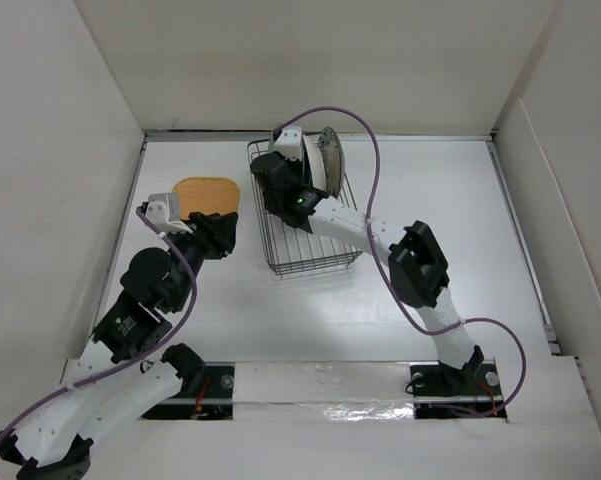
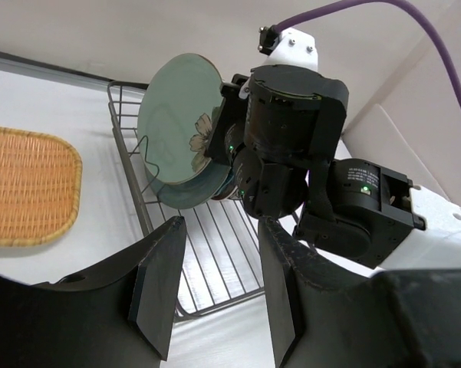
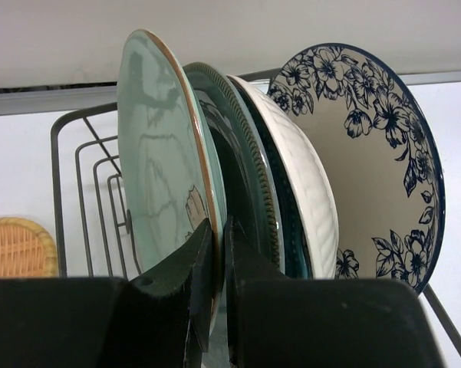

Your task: Load the plates into the dish rack

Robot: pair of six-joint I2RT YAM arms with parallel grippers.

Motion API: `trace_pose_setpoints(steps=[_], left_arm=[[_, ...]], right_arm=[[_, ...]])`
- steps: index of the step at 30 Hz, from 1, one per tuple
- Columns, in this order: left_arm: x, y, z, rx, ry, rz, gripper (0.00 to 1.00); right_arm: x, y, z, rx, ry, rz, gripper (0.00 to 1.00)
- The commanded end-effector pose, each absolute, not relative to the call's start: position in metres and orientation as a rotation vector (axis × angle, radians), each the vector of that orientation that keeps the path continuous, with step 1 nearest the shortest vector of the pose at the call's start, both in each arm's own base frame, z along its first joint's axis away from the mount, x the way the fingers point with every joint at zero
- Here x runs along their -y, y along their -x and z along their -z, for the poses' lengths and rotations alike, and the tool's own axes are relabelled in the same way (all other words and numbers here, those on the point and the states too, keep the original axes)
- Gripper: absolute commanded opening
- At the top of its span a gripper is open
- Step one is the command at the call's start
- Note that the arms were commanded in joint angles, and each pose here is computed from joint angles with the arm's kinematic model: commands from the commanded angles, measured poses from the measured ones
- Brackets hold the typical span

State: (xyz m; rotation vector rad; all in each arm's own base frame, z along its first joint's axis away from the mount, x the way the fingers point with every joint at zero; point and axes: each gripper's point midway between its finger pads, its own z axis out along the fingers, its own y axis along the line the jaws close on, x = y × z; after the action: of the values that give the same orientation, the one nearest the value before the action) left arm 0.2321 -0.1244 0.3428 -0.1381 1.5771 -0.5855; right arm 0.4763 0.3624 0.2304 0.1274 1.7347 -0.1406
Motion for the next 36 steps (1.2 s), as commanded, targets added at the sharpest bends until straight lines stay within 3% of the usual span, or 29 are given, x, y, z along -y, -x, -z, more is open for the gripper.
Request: trace_pose_setpoints(steps=[1,4,7,14,20,24,26,27,29,30,31,36], left_arm=[[0.125,-0.238,-0.347,-1.568,0.185,0.591,0.4],[0.124,-0.243,-0.35,-1.58,0.222,0.582,0.4],[0.121,-0.246,-0.355,-1.58,0.269,0.573,0.41],[0.121,-0.264,-0.351,-1.596,0.386,0.546,0.42],[0.128,-0.289,-0.32,-1.657,0.502,0.552,0.44],[0.107,-0.321,-0.293,-1.686,0.628,0.575,0.44],[0.076,-0.335,-0.271,-1.689,0.747,0.563,0.45],[0.064,-0.34,-0.259,-1.68,0.862,0.575,0.46],[0.025,-0.345,-0.227,-1.673,1.001,0.554,0.48],[0.016,-0.349,-0.218,-1.66,1.04,0.565,0.5],[0.01,-0.349,-0.202,-1.652,1.091,0.603,0.56],[-0.041,-0.356,-0.14,-1.695,1.305,0.516,0.62]], right_arm=[[-0.377,-0.471,-0.253,-1.7,-0.158,0.045,0.09],[-0.379,-0.465,-0.272,-1.674,-0.149,0.018,0.16],[-0.385,-0.459,-0.282,-1.656,-0.114,-0.018,0.32],[-0.406,-0.463,-0.286,-1.68,-0.03,-0.078,0.35],[-0.396,-0.446,-0.319,-1.656,-0.046,-0.181,0.46],[-0.362,-0.418,-0.367,-1.615,-0.084,-0.3,0.53],[-0.355,-0.404,-0.358,-1.622,-0.063,-0.357,0.53],[-0.351,-0.397,-0.359,-1.618,-0.06,-0.384,0.52],[-0.332,-0.377,-0.382,-1.571,-0.106,-0.478,0.25],[-0.327,-0.37,-0.356,-1.609,-0.088,-0.473,0.14],[-0.316,-0.359,-0.368,-1.582,-0.105,-0.516,0.0],[-0.305,-0.325,-0.344,-1.604,-0.113,-0.605,0.0]])
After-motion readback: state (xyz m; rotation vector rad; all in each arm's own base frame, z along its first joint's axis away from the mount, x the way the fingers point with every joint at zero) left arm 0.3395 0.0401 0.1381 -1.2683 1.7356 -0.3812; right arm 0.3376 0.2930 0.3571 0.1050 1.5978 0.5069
